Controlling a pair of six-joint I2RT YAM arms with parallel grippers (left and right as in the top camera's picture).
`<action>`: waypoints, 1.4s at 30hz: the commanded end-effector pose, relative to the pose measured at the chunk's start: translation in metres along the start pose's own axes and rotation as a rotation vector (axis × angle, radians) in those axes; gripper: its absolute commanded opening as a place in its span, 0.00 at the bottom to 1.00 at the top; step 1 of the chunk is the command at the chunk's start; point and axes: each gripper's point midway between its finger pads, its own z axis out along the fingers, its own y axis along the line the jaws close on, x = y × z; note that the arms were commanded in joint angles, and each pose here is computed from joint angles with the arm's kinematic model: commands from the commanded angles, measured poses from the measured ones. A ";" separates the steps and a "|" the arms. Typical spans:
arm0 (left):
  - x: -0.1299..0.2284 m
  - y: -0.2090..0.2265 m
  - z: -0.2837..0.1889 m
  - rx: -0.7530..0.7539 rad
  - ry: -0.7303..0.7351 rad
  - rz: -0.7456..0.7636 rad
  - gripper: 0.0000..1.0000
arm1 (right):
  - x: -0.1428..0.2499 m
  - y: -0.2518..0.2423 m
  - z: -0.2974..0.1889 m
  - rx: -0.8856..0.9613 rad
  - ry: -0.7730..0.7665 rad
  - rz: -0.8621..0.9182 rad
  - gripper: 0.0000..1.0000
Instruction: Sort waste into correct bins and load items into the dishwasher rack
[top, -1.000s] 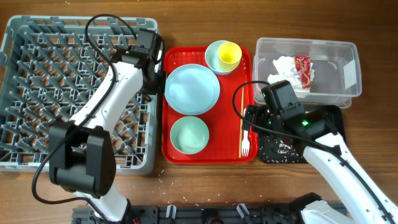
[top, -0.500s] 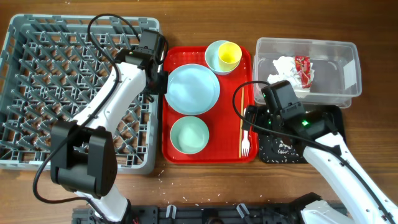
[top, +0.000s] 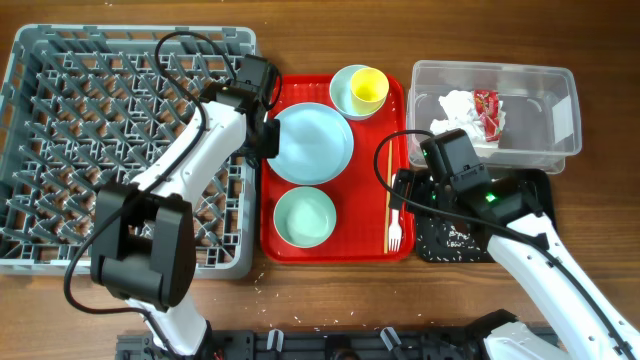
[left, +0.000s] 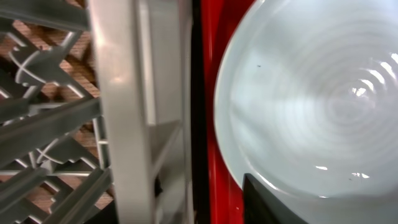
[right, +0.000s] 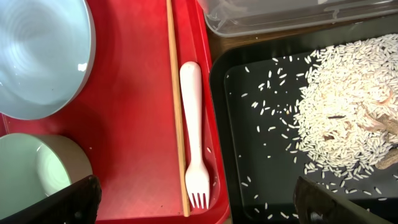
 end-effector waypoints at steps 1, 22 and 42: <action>-0.012 -0.003 -0.026 0.040 -0.042 -0.023 0.51 | -0.005 -0.001 -0.002 0.006 -0.016 0.008 1.00; 0.110 0.019 -0.053 0.065 0.174 -0.195 0.31 | -0.005 -0.001 -0.002 0.006 -0.016 0.009 1.00; 0.135 0.013 -0.023 0.101 0.223 -0.197 0.16 | -0.005 -0.001 -0.002 0.006 -0.016 0.009 1.00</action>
